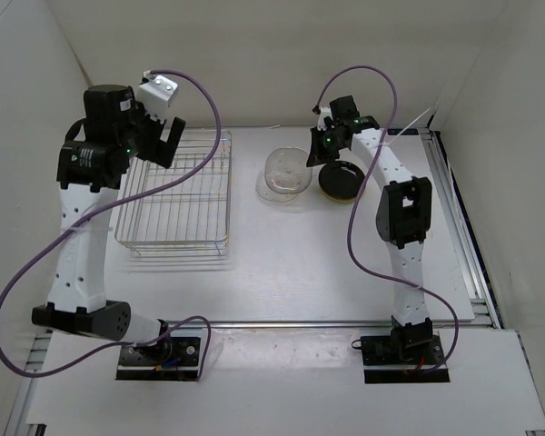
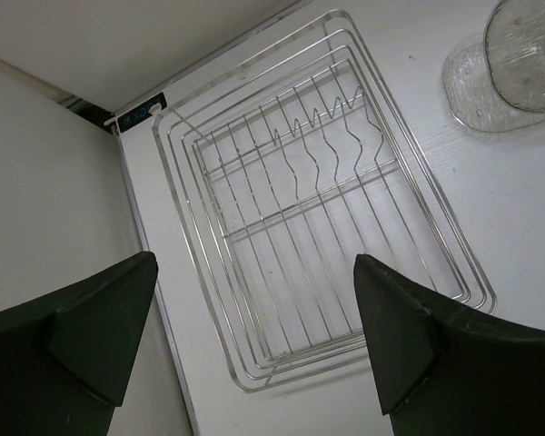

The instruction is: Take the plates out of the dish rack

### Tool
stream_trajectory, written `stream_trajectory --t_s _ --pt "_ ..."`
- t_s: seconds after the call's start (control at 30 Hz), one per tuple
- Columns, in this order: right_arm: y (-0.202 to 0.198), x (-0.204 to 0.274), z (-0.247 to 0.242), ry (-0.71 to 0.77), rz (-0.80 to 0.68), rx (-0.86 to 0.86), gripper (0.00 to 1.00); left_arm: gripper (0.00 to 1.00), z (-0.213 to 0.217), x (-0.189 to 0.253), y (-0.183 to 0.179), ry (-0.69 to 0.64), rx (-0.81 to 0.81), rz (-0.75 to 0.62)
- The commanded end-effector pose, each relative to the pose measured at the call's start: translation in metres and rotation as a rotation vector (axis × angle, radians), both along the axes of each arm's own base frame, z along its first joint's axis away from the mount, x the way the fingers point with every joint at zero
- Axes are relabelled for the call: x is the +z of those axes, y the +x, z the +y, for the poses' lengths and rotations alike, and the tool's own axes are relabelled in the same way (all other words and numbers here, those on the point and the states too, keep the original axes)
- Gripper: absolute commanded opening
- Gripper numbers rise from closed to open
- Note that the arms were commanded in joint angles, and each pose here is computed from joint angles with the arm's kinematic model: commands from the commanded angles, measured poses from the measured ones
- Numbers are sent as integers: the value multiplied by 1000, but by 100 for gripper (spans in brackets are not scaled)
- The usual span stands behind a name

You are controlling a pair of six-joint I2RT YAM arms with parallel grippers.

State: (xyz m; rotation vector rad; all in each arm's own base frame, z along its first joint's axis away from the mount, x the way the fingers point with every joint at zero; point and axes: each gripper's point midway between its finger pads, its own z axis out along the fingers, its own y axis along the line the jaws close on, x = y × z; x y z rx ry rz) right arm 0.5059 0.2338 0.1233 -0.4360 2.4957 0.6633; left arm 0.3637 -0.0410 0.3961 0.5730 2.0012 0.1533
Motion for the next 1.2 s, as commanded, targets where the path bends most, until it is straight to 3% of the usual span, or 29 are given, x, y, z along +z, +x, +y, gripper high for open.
stream_trajectory --t_s 0.0,0.57,1.17 --pt "19 16 12 85 -53 -41 1 100 -2 3 -20 -42 -35 2" --pt "13 -25 36 41 9 -71 3 100 -2 -10 -27 -85 -58 31" --pt "14 -44 24 -11 42 -154 8 100 -4 1 -38 -96 -76 -3"
